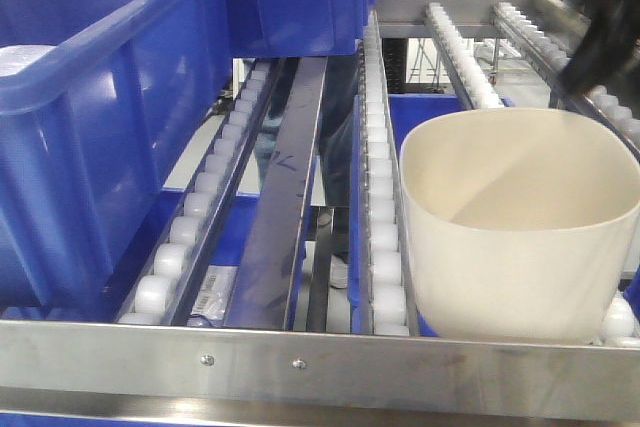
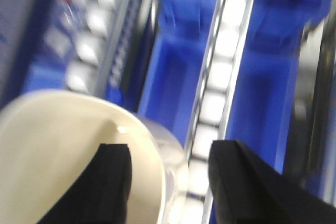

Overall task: Move white bin to right shelf second layer
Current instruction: 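Open the right gripper and lift it off the bin rim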

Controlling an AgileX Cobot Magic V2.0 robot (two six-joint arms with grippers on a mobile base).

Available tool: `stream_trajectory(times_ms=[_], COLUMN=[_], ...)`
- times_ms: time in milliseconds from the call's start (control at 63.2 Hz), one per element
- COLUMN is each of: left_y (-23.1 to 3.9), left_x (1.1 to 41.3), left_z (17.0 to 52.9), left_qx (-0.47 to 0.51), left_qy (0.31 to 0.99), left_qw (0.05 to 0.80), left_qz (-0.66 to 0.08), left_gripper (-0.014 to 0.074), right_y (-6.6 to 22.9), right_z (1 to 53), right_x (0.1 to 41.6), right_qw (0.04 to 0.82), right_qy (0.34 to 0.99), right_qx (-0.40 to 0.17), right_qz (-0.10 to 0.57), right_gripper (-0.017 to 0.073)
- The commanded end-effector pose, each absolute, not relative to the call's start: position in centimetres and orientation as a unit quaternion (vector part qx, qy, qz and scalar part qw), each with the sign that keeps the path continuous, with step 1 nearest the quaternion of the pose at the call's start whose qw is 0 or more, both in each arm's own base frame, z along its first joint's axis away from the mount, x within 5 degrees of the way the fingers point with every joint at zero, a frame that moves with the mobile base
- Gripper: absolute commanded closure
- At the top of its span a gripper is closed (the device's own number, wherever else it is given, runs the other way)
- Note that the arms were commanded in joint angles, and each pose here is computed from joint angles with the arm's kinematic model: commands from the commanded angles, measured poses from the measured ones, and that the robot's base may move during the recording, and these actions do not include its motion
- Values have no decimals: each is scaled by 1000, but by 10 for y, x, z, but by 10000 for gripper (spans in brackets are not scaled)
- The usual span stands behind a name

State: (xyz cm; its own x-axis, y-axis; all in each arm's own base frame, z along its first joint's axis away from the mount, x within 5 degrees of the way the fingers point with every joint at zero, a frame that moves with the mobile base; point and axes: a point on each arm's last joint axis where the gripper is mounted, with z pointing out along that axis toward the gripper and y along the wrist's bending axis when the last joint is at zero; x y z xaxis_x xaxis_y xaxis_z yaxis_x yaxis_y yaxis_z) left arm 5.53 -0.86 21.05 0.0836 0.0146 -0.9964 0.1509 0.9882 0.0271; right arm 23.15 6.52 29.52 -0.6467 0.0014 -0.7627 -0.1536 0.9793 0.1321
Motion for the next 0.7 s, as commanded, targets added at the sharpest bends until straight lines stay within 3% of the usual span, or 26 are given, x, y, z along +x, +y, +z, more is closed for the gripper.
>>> stream_trajectory(times_ms=[0, 127, 221, 680], left_y=[-8, -8, -8, -8], left_x=[55, 55, 55, 55], left_z=[208, 208, 208, 208], left_qx=[53, 53, 53, 53], left_qy=[651, 651, 651, 651], left_qw=[756, 756, 756, 756], left_qz=[-50, -50, -50, -50], left_gripper=[509, 509, 509, 509], right_y=[61, 53, 43, 3], right_z=[330, 349, 350, 322], right_x=[218, 193, 168, 84], right_qw=[495, 543, 579, 641], right_qy=[861, 830, 806, 763], right_qx=[-42, -39, -30, 52], right_qz=[110, 120, 122, 65], right_gripper=[163, 333, 515, 503])
